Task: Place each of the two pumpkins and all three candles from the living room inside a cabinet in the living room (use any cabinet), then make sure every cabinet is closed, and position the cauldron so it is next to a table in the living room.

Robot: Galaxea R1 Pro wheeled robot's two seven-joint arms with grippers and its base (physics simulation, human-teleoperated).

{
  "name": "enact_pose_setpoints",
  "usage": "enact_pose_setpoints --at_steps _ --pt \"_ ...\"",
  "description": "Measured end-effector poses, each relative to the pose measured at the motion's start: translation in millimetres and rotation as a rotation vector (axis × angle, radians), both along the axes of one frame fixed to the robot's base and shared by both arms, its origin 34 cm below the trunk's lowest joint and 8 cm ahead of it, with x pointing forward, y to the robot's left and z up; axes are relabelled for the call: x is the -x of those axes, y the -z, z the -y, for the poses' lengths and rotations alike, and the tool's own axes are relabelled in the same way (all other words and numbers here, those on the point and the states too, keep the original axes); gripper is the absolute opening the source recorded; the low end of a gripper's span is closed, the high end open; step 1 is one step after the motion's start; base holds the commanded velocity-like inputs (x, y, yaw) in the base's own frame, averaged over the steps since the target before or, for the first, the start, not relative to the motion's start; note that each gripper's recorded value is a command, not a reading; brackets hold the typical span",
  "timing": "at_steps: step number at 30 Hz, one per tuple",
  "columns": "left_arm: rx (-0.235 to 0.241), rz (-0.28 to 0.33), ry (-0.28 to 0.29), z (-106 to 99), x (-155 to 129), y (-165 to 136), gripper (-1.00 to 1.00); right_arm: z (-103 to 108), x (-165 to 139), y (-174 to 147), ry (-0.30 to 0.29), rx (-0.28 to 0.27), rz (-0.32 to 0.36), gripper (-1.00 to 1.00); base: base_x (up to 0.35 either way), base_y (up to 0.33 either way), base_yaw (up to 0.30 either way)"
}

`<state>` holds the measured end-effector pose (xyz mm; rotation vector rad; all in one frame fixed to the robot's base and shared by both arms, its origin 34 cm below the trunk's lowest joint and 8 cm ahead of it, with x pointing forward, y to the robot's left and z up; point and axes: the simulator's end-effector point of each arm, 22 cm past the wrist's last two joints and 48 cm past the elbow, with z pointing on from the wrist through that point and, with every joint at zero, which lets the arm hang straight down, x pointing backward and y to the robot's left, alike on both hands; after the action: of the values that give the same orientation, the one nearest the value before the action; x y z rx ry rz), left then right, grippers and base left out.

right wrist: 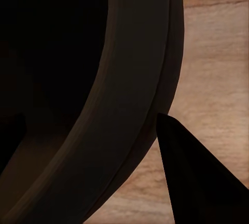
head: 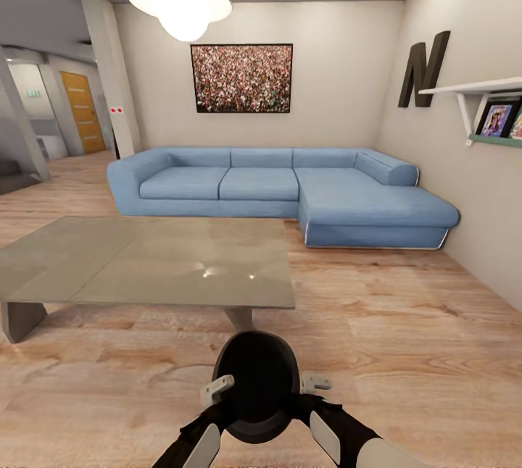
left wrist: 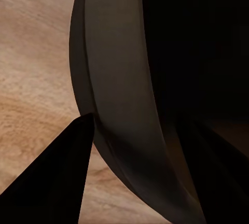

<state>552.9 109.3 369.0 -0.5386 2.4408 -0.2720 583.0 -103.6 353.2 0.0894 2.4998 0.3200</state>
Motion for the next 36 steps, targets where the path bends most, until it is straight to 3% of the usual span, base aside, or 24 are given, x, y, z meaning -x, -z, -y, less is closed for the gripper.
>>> enact_pose_setpoints --at_steps 27,36 --pt "-0.002 -0.019 0.001 0 18 60 -1.0 0 18 61 0.001 -0.001 -0.019 -1.0 0.0 0.0 0.0" --pt "-0.001 -0.017 0.002 1 17 60 -1.0 0 18 61 0.0 -0.002 -0.017 -1.0 0.016 0.003 0.0"
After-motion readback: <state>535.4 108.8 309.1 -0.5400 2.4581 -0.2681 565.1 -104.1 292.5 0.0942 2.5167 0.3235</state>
